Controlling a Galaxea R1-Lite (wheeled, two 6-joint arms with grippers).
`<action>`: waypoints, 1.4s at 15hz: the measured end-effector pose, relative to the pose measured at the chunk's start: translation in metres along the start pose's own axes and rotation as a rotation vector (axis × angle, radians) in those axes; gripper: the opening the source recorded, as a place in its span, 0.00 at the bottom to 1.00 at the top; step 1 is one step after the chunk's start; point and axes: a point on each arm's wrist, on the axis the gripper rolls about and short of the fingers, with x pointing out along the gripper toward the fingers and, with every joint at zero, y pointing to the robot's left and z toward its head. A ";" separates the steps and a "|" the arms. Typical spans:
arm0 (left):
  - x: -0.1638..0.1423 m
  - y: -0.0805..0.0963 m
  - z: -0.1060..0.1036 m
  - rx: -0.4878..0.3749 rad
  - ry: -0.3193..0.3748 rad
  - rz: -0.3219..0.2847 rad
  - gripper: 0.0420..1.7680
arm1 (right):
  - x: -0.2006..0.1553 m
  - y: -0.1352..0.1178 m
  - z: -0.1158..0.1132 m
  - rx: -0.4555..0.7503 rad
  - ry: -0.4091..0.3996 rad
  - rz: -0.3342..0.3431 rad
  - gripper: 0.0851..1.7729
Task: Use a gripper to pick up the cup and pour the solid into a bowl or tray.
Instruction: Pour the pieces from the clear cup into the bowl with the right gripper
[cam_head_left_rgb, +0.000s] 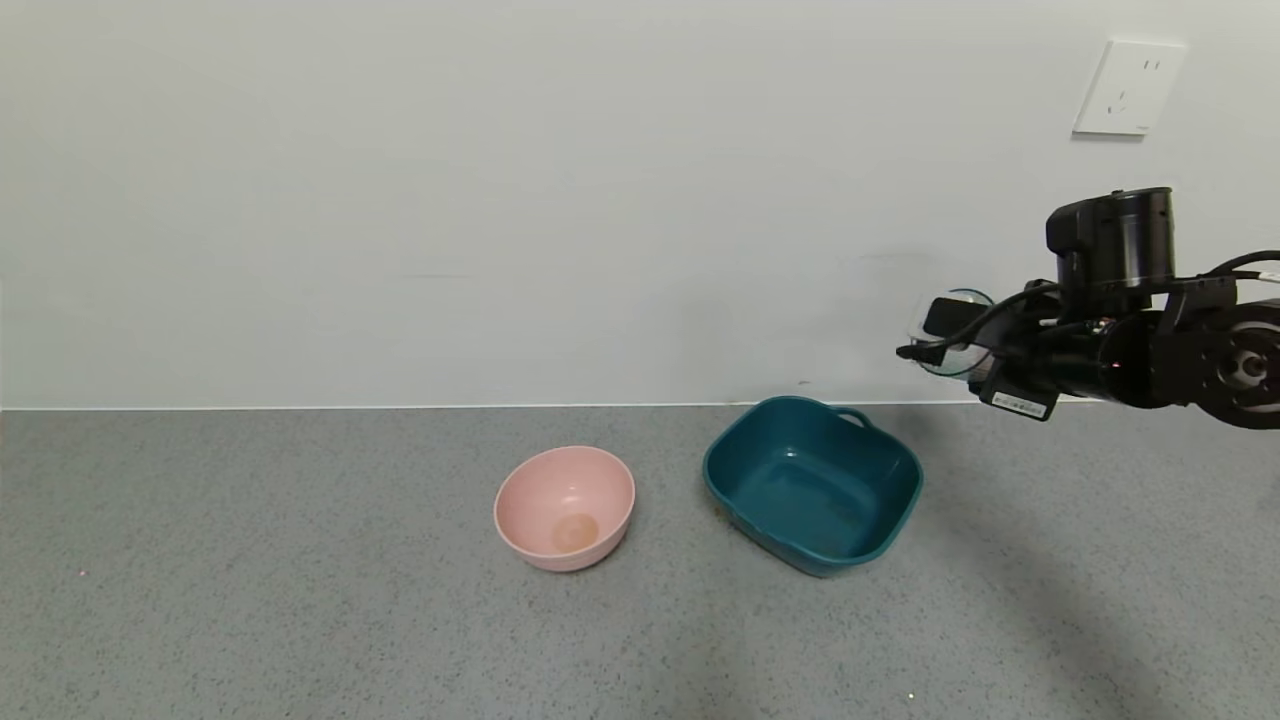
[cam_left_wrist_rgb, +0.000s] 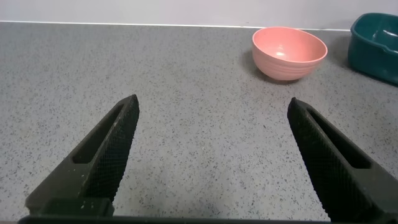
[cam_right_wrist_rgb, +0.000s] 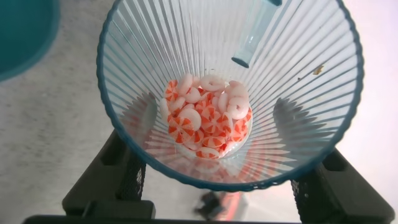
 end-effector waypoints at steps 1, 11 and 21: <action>0.000 0.000 0.000 0.000 0.000 0.000 0.97 | 0.001 0.000 0.002 -0.053 0.011 -0.013 0.73; 0.000 0.000 0.000 0.000 0.000 0.001 0.97 | 0.003 0.010 0.029 -0.446 0.012 -0.084 0.73; 0.000 0.000 0.000 0.000 0.000 0.001 0.97 | -0.011 0.028 0.058 -0.740 0.069 -0.104 0.73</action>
